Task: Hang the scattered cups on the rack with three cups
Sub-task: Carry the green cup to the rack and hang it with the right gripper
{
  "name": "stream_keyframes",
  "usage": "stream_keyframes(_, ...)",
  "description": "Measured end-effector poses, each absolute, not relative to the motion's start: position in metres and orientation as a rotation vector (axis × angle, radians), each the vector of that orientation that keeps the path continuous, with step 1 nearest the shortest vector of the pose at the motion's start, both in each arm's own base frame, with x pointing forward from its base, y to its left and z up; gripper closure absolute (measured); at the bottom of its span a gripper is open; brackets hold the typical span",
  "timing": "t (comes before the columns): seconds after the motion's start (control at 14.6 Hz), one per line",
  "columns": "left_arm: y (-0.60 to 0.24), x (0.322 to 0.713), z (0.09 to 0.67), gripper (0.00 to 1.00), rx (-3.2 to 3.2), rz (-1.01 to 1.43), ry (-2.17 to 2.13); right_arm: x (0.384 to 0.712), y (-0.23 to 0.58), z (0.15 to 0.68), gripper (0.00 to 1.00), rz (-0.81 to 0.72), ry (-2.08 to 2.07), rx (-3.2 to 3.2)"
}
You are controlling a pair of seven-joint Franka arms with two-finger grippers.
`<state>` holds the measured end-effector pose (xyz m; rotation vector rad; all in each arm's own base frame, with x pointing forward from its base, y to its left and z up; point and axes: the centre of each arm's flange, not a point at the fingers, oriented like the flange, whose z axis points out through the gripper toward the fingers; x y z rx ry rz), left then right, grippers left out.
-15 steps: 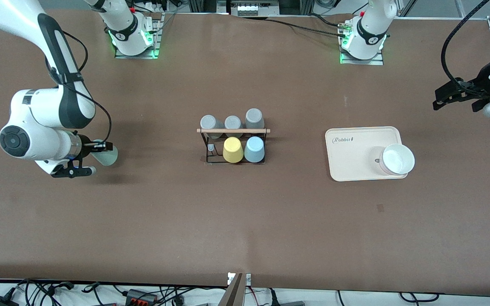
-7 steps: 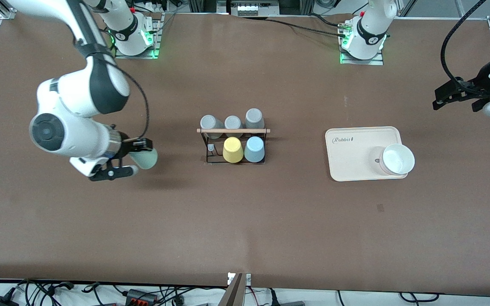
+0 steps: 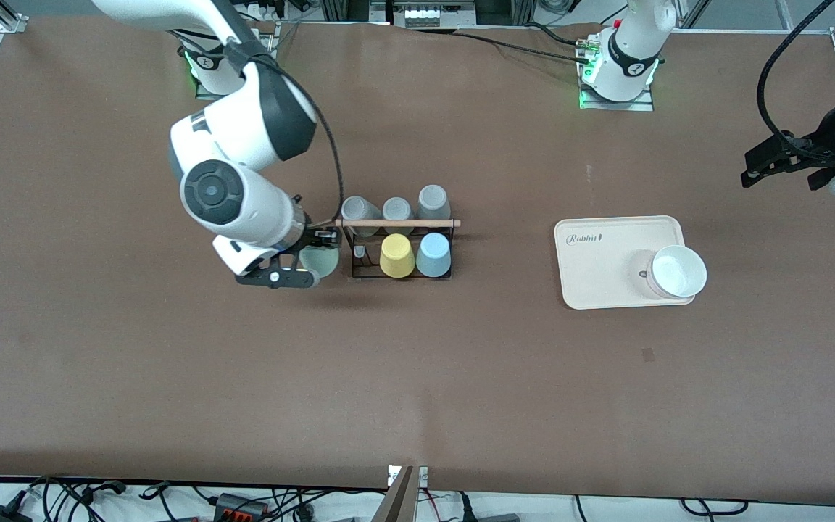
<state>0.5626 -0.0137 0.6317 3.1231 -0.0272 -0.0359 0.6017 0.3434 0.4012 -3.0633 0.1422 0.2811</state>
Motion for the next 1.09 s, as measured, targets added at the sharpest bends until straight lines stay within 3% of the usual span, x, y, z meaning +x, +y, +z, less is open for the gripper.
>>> stream_keyframes(0.48, -0.013, 0.563, 0.632, 0.00, 3.123, -0.036, -0.026, 0.579, 0.397, 0.384, 0.33, 0.298, 0.217, -3.077)
stream_keyframes(1.09, -0.015, 0.562, 0.632, 0.00, 3.123, -0.037, -0.032, 0.588, 0.400, 0.335, 0.33, 0.322, 0.237, -3.084)
